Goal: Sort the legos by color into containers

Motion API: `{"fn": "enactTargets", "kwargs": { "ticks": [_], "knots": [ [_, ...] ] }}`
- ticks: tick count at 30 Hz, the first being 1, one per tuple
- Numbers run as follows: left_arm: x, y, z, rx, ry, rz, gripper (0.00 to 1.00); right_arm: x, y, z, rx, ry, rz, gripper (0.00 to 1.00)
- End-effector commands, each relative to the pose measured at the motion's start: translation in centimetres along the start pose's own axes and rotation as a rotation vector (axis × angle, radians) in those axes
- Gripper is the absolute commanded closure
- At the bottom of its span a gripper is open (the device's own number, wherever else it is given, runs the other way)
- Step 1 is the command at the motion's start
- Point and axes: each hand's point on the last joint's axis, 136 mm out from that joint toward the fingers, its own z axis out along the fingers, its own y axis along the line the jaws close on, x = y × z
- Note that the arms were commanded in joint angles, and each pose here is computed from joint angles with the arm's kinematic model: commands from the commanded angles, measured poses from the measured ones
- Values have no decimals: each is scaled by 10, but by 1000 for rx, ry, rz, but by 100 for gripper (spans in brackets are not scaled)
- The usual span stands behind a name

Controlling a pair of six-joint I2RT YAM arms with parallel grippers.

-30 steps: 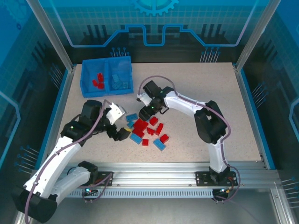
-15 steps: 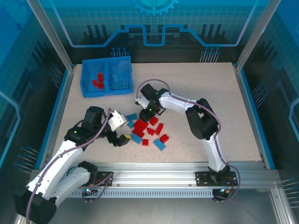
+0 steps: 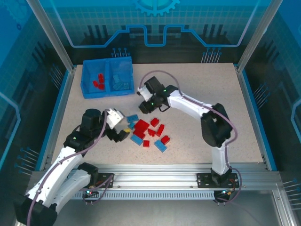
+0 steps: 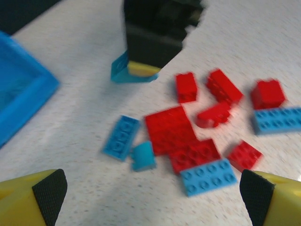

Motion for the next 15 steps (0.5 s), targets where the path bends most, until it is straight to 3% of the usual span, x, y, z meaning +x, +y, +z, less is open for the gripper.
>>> {"fn": "enactTargets", "kwargs": {
  "ticks": [1, 4, 7, 15],
  "knots": [
    [-21, 50, -11, -190, -80, -171, 1, -66, 14, -47, -4, -247, 30, 72],
    [-23, 90, -25, -325, -90, -322, 1, -102, 8, -54, 33, -363, 48, 72],
    [-21, 112, -36, -402, -68, -392, 1, -131, -5, -38, 93, -399, 52, 72],
    [-16, 109, -39, -409, -85, -388, 1, -183, -33, 37, 165, -439, 9, 72]
  ]
}}
